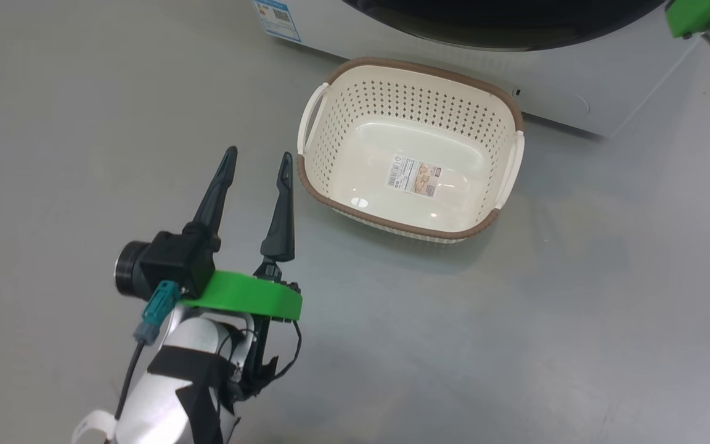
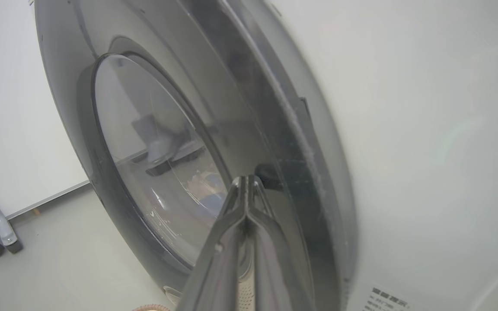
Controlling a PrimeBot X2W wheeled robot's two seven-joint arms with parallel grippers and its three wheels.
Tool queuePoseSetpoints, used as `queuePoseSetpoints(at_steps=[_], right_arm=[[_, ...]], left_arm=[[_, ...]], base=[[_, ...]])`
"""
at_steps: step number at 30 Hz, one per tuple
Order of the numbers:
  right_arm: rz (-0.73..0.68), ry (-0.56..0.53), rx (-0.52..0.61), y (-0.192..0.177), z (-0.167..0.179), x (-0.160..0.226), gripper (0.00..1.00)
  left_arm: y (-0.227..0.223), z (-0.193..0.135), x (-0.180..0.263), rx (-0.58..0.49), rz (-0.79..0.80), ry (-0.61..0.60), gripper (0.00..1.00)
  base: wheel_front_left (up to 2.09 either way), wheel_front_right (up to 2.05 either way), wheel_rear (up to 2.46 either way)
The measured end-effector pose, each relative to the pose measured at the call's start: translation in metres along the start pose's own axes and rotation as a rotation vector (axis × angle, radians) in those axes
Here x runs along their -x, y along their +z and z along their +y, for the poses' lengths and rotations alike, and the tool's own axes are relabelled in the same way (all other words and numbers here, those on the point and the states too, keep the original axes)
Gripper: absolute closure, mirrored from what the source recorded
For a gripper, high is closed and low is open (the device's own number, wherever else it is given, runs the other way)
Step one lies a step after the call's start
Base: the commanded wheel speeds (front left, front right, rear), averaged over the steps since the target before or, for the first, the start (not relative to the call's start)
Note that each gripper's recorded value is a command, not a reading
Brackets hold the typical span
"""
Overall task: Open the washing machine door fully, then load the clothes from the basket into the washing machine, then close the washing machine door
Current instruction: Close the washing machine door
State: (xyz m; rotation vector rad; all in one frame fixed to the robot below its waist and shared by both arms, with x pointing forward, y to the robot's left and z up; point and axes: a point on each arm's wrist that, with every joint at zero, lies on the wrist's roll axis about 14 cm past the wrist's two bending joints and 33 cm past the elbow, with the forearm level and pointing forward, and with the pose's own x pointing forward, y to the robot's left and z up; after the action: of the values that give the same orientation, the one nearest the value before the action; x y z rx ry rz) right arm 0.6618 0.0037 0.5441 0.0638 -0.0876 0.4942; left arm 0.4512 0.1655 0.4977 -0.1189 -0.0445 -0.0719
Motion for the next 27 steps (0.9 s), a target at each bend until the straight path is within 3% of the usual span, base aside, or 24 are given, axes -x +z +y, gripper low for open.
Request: queuePoseSetpoints(at_steps=[7,16,22,27], right_arm=[[-0.057,0.061,-0.008,0.016,0.023,0.008,1.00],[-0.067,0.090,-0.048,0.004,0.037,0.060,1.00],[-0.100,0.016,-0.062,0.011,0.018,0.100,1.00],[-0.049,-0.065,-0.081,-0.010,0.008,0.147,1.00]], left_arm=[[0.001,-0.003,-0.002,0.007,-0.003,-0.003,0.00],[0.006,-0.004,-0.008,-0.001,-0.023,-0.006,0.00],[0.007,-0.011,-0.008,-0.004,-0.024,-0.033,0.00],[0.002,-0.014,0.001,-0.005,-0.004,-0.042,0.00]], base=[[0.00,0.00,0.00],[0.00,0.00,0.00],[0.00,0.00,0.00],[0.00,0.00,0.00]])
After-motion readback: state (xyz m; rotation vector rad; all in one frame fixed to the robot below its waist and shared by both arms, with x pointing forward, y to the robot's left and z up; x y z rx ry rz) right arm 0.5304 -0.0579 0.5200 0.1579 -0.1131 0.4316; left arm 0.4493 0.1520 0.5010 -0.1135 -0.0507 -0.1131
